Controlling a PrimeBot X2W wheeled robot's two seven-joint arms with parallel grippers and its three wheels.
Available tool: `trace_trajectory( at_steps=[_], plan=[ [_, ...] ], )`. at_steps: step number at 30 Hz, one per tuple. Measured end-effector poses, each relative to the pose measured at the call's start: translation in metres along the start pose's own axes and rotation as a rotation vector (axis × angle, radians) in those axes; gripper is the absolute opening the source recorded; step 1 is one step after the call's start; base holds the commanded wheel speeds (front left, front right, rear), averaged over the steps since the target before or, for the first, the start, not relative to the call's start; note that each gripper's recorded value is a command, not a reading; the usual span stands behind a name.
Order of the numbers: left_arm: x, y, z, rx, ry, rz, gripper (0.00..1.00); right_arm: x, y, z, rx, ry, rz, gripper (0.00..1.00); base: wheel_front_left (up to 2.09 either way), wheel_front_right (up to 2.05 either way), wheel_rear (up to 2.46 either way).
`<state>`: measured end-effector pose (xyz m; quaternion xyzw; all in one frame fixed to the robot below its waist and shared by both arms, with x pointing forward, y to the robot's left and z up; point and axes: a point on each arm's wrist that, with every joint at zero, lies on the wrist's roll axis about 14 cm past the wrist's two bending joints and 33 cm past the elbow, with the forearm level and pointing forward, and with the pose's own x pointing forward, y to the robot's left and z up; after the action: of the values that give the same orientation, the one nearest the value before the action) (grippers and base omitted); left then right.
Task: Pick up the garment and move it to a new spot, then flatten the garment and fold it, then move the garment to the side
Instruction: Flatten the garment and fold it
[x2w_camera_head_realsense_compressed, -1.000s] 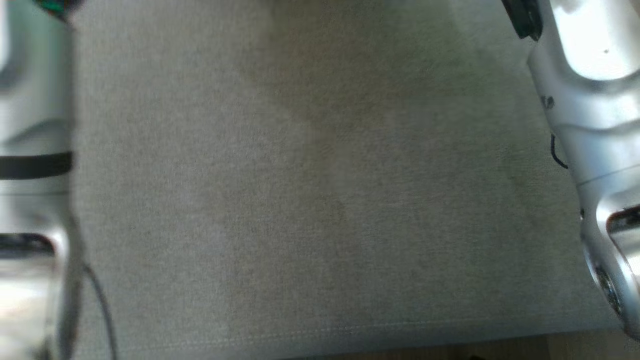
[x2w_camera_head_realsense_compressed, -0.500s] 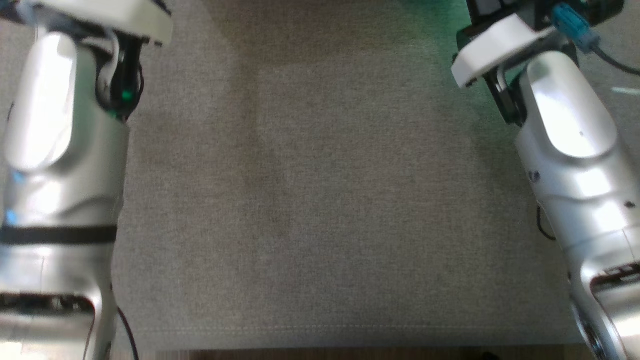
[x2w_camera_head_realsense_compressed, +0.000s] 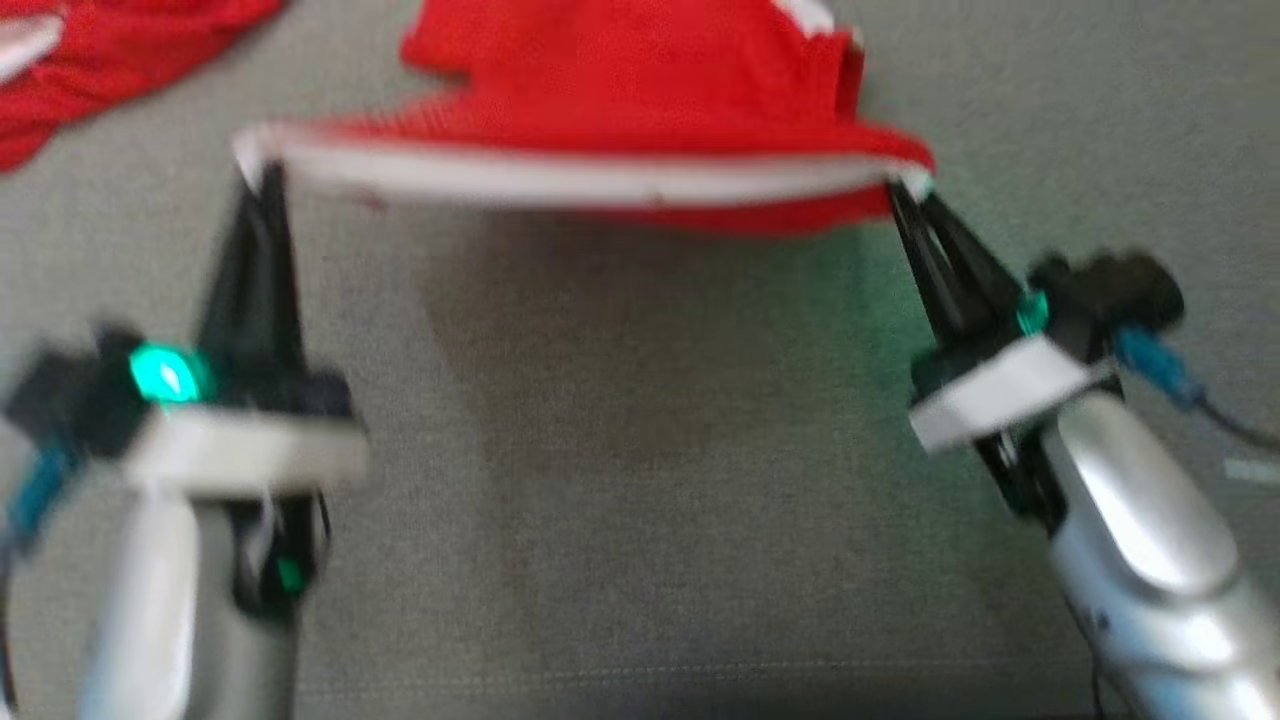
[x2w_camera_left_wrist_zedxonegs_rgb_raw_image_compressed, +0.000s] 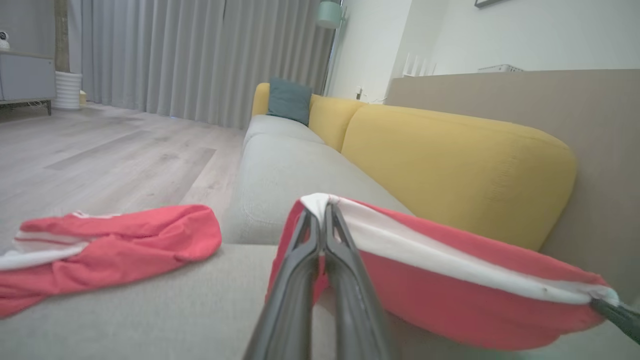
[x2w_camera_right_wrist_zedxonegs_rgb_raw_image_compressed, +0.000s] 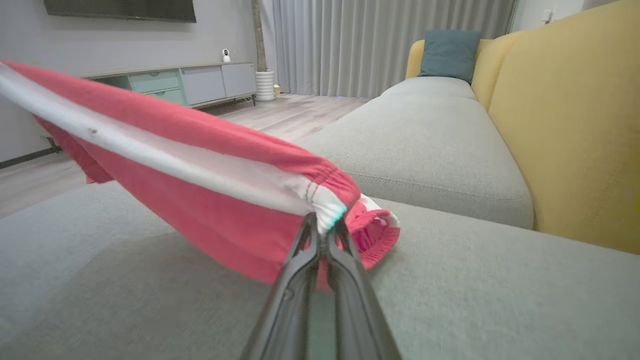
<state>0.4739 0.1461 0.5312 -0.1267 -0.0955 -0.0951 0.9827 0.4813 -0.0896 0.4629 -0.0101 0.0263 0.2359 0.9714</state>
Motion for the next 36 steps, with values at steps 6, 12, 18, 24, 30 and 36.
trace_trajectory(
  at_steps=[6,12,18,24,30,36],
  plan=[
    [-0.061,-0.023,0.013,-0.027,0.006,0.006,0.0,-0.052,0.009,0.007,0.036,-0.02,-0.039,0.0,0.0,0.0,0.0],
    [-0.103,-0.046,0.03,-0.04,-0.006,-0.009,0.0,-0.103,0.014,0.011,0.043,-0.025,-0.071,0.0,0.0,0.0,0.0],
    [-0.134,-0.08,0.03,-0.058,0.03,-0.078,0.0,-0.152,0.011,0.005,0.017,0.056,-0.103,0.0,0.0,0.0,0.0],
    [-0.137,-0.082,0.008,-0.084,0.105,-0.078,0.0,-0.163,0.008,0.0,0.046,0.084,-0.133,0.0,0.0,0.0,0.0],
    [-0.114,-0.064,-0.026,-0.075,0.176,-0.055,0.0,-0.15,0.021,-0.021,0.113,0.134,-0.117,0.0,0.0,0.0,0.0],
    [-0.064,-0.057,-0.049,-0.018,0.202,-0.087,0.0,-0.122,0.009,-0.026,0.119,0.127,-0.134,0.0,0.0,0.0,0.0]
  ],
)
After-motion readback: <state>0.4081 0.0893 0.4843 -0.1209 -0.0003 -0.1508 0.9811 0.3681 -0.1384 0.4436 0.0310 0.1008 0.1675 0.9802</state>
